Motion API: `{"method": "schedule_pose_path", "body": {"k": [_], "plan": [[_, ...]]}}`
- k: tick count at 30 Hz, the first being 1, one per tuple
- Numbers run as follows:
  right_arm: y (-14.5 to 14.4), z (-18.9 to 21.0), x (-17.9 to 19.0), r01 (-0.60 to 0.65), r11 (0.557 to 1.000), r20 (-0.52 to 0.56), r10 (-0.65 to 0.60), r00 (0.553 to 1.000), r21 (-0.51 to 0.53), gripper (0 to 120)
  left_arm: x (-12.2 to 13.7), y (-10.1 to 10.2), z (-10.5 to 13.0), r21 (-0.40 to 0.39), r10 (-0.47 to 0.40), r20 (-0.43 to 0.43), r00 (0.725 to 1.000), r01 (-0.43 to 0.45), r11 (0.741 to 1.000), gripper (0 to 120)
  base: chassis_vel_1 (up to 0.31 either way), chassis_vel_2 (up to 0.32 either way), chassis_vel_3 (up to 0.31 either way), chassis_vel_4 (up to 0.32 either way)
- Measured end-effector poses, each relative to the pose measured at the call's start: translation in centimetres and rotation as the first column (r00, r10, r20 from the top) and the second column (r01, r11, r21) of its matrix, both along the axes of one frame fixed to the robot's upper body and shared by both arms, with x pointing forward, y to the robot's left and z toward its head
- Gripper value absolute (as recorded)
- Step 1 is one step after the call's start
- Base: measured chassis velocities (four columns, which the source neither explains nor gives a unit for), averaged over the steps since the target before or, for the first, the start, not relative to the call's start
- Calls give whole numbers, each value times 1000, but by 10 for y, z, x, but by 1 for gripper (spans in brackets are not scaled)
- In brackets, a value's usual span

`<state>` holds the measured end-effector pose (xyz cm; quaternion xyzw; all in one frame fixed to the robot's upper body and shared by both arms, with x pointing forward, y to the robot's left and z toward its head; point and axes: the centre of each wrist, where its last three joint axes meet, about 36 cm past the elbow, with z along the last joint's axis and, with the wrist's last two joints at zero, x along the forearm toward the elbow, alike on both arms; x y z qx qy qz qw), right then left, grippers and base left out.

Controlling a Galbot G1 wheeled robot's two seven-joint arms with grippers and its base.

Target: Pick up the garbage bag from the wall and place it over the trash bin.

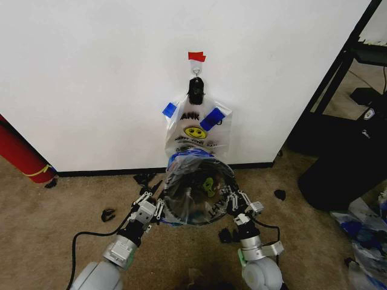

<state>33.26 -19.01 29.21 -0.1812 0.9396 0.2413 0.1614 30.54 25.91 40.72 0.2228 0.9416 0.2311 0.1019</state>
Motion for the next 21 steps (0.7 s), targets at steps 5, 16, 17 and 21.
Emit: {"method": "schedule_pose_path", "body": {"k": [5, 16, 17, 21], "plan": [[-15, -10, 0, -18, 1000, -14, 17, 1000, -3, 0, 18, 19, -3, 28, -3, 43, 999, 1, 1000, 52, 0, 0, 0, 0], [-85, -21, 5, -241, 954, 78, 258, 963, -178, 0, 46, 36, 28, -176, -209, -5, 978, 205, 963, 98, 0, 0, 0, 0], [-96, -21, 8, -268, 940, 88, 291, 953, -210, 0, 49, 39, 27, -168, -266, -5, 964, 261, 951, 98, 0, 0, 0, 0], [-112, -21, 10, -304, 917, 93, 337, 937, -260, 0, 54, 44, 25, -156, -335, -6, 942, 330, 931, 100, 0, 0, 0, 0]]}}
